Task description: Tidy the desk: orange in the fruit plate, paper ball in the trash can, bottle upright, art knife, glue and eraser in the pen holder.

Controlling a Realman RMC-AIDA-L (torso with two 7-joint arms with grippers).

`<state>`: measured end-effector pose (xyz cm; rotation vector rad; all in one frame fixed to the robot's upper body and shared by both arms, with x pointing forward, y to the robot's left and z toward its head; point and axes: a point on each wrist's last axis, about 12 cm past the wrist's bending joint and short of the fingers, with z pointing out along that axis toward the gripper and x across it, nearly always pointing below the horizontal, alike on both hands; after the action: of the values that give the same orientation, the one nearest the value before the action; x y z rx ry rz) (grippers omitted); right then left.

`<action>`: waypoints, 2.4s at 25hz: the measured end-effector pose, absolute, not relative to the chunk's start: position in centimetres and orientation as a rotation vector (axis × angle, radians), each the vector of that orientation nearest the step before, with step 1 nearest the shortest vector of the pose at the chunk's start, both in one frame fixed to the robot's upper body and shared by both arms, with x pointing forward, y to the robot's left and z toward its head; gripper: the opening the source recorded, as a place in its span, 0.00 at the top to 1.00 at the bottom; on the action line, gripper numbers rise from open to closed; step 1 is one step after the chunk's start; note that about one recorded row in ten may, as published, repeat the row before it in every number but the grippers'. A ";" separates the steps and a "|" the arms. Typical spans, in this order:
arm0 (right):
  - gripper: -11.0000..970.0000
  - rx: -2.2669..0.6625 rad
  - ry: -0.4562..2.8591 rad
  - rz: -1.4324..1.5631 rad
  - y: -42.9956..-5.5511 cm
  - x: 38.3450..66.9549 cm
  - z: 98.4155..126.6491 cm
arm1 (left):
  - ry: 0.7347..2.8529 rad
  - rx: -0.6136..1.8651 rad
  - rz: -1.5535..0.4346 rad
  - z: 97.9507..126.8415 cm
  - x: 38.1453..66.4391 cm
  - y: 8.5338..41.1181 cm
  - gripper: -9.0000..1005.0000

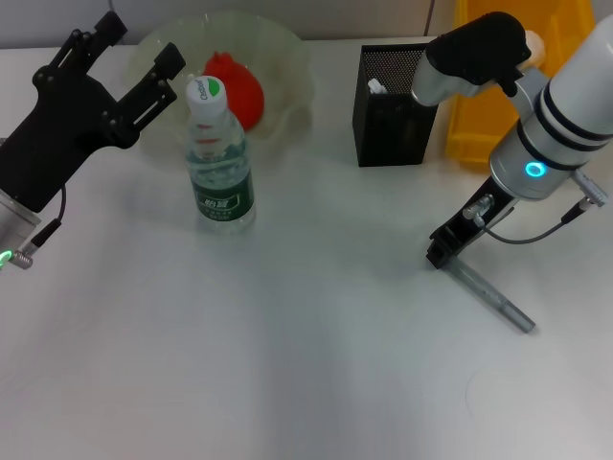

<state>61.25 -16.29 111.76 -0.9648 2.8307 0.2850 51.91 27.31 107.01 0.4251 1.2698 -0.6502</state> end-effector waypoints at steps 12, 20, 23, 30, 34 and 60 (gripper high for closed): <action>0.84 -0.982 2.827 0.285 -16.4 61.3 111.9 | 1.251 0.420 -0.652 107.3 51.9 27.4 0.20; 0.84 -0.814 2.713 0.504 -20.2 61.3 114.0 | 1.228 0.420 -0.660 107.5 51.8 27.4 0.20; 0.84 -0.679 2.545 0.747 -23.2 60.5 114.9 | 1.218 0.410 -0.659 107.6 51.7 27.5 0.20; 0.84 -0.396 1.692 1.144 -29.1 57.5 114.0 | 1.204 0.405 -0.664 107.9 51.9 27.4 0.20; 0.84 -0.323 1.420 1.016 -30.2 56.7 113.0 | 1.199 0.411 -0.667 108.0 52.1 27.3 0.20; 0.84 -0.533 1.514 0.677 -22.9 63.9 113.1 | 1.198 0.412 -0.640 108.0 51.9 27.9 0.20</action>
<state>63.93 -22.94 113.10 -0.5329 1.5144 0.6769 51.92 27.85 107.98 0.4124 1.1983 -0.6405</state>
